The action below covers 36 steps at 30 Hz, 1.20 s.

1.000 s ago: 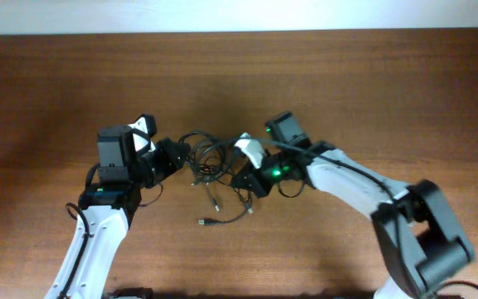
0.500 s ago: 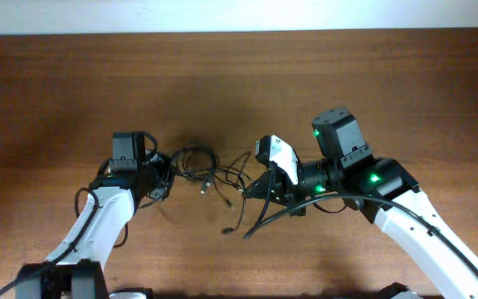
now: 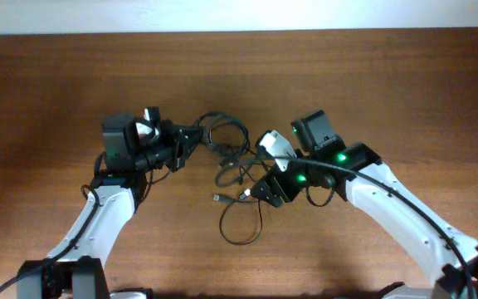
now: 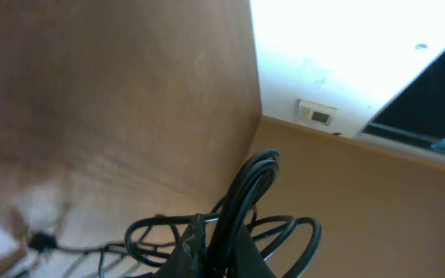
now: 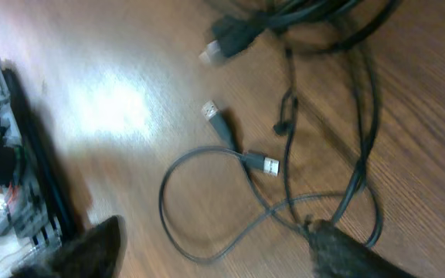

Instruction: Untangle cables

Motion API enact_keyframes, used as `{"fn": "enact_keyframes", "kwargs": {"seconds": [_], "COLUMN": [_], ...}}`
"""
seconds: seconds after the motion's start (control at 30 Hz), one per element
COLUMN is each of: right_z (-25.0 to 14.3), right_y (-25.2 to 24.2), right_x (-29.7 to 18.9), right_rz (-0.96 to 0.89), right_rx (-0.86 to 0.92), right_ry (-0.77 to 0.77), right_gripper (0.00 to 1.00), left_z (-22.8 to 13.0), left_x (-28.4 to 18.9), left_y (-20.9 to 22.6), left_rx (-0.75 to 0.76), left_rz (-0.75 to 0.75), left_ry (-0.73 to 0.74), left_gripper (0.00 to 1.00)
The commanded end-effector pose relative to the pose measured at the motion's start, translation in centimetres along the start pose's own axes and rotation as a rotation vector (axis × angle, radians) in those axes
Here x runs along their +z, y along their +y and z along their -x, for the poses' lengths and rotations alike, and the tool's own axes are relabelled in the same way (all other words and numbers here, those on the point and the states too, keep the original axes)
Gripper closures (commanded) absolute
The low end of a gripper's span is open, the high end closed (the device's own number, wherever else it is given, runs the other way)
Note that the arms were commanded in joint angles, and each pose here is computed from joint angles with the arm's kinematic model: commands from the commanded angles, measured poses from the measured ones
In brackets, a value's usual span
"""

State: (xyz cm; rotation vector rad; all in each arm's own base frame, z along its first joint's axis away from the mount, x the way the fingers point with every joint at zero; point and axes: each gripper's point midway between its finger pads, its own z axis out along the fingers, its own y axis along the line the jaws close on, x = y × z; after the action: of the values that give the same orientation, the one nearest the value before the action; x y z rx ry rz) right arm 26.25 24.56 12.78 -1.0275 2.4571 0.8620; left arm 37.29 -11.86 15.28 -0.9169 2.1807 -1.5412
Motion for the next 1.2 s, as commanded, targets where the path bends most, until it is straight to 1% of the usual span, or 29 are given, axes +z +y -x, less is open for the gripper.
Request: {"fn": "enact_keyframes", "kwargs": {"seconds": [0.0,0.03,0.07,0.1,0.13,0.2,0.27,0.3,0.33,0.37,0.4,0.47,0.53,0.6,0.63,0.7,0.77,0.8,0.83,0.87,0.93,0.97,1.0,1.03,1.07,1.1,1.13,1.17], "right_z": [1.4,1.7,1.6,1.3,0.9,0.9,0.9,1.2,1.6,2.2,2.5,2.0,1.8,2.9,3.9,4.1,4.3,4.7,4.8,4.8,4.8,4.8,4.8,5.0,5.8,6.2,6.5,7.1], "right_y": [-1.1,-1.5,-2.1,-2.9,-3.6,-3.6,-3.8,-3.9,-3.9,-4.0,-4.1,-4.2,-2.9,-1.5,-0.6,-0.5,-2.3,-2.9,-4.2,-4.9,-5.0,-5.0,-4.8,-3.9,-1.8,-0.7,0.0,1.0], "right_x": [1.6,2.1,2.5,2.6,3.0,3.0,3.0,3.0,3.0,3.1,3.4,4.8,6.6,7.5,7.4,7.5,7.7,7.7,7.7,7.6,7.6,7.7,7.7,7.7,7.5,7.2,7.0,6.6], "right_rz": [-0.001,-0.003,-0.023,-0.063,-0.091,-0.092,-0.102,-0.097,-0.091,-0.083,-0.072,-0.04,0.071,0.16,0.212,0.213,0.121,0.094,0.026,-0.014,-0.021,-0.02,-0.013,0.043,0.161,0.228,0.268,0.332], "right_rx": [0.284,0.343,0.389,0.439,0.481,0.483,0.566,0.678,0.782,0.807,0.8,0.814,0.812,0.762,0.729,0.727,0.728,0.717,0.709,0.713,0.713,0.713,0.712,0.703,0.606,0.556,0.529,0.483], "right_ry": [-0.041,-0.047,-0.044,-0.04,-0.032,-0.031,-0.038,-0.056,-0.075,-0.098,-0.108,-0.07,-0.021,-0.03,-0.05,-0.056,-0.1,-0.127,-0.158,-0.171,-0.173,-0.173,-0.17,-0.158,-0.152,-0.152,-0.155,-0.168], "right_gripper": [0.12,0.11,0.1,0.09,0.07,0.05,0.05,0.13,0.54,0.6,0.55,0.4,0.36,0.35,0.36,0.36,0.35,0.35,0.34,0.34,0.34,0.34,0.36,0.43,0.51,0.62,0.82,0.96], "left_z": [-1.7,-2.8,-3.2,-3.4,-3.4,-3.6,-4.0,-4.0,-4.0,-4.0,-4.0,-3.7,-3.0,-3.2,-3.2,-3.6,-4.2,-4.3,-4.3,-4.3,-4.3,-4.5,-4.5,-4.5,-4.5,-4.5,-4.4,-3.8], "left_x": [-0.4,-0.7,-1.0,-1.3,-1.8,-3.1,-3.6,-3.6,-3.6,-3.5,-3.5,-3.3,-2.8,-2.6,-2.6,-2.5,-2.3,-2.0,-1.7,-1.7,-1.6,-1.5,-1.4,-1.4,-1.4,-1.4,-1.4,-1.5], "left_y": [2.6,4.6,5.8,6.7,8.6,11.5,12.3,12.3,12.3,12.3,12.2,11.9,11.0,10.7,10.7,10.3,9.8,9.5,8.9,8.8,8.6,8.1,7.8,7.8,7.8,7.8,7.9,8.3], "left_rx": [-0.425,-0.645,-0.733,-0.775,-0.819,-0.905,-0.928,-0.932,-0.942,-0.942,-0.935,-0.804,-0.68,-0.651,-0.604,-0.611,-0.612,-0.583,-0.556,-0.554,-0.529,-0.499,-0.488,-0.475,-0.45,-0.437,-0.427,-0.364], "left_rz": [0.106,0.194,0.246,0.285,0.359,0.483,0.524,0.524,0.523,0.523,0.522,0.507,0.46,0.448,0.449,0.435,0.419,0.404,0.379,0.373,0.366,0.341,0.327,0.327,0.326,0.325,0.33,0.347], "left_ry": [0.053,0.055,0.041,0.02,-0.042,-0.143,-0.161,-0.162,-0.165,-0.164,-0.16,-0.131,-0.106,-0.079,-0.067,-0.038,0.0,0.015,0.034,0.038,0.045,0.072,0.082,0.083,0.087,0.089,0.08,0.052], "left_gripper": [1.0,0.99,1.0,1.0,1.0,1.0,1.0,1.0,1.0,1.0,1.0,1.0,1.0,1.0,1.0,1.0,0.99,0.99,0.99,0.99,0.99,0.99,1.0,1.0,0.99,0.99,0.98,0.98]}}
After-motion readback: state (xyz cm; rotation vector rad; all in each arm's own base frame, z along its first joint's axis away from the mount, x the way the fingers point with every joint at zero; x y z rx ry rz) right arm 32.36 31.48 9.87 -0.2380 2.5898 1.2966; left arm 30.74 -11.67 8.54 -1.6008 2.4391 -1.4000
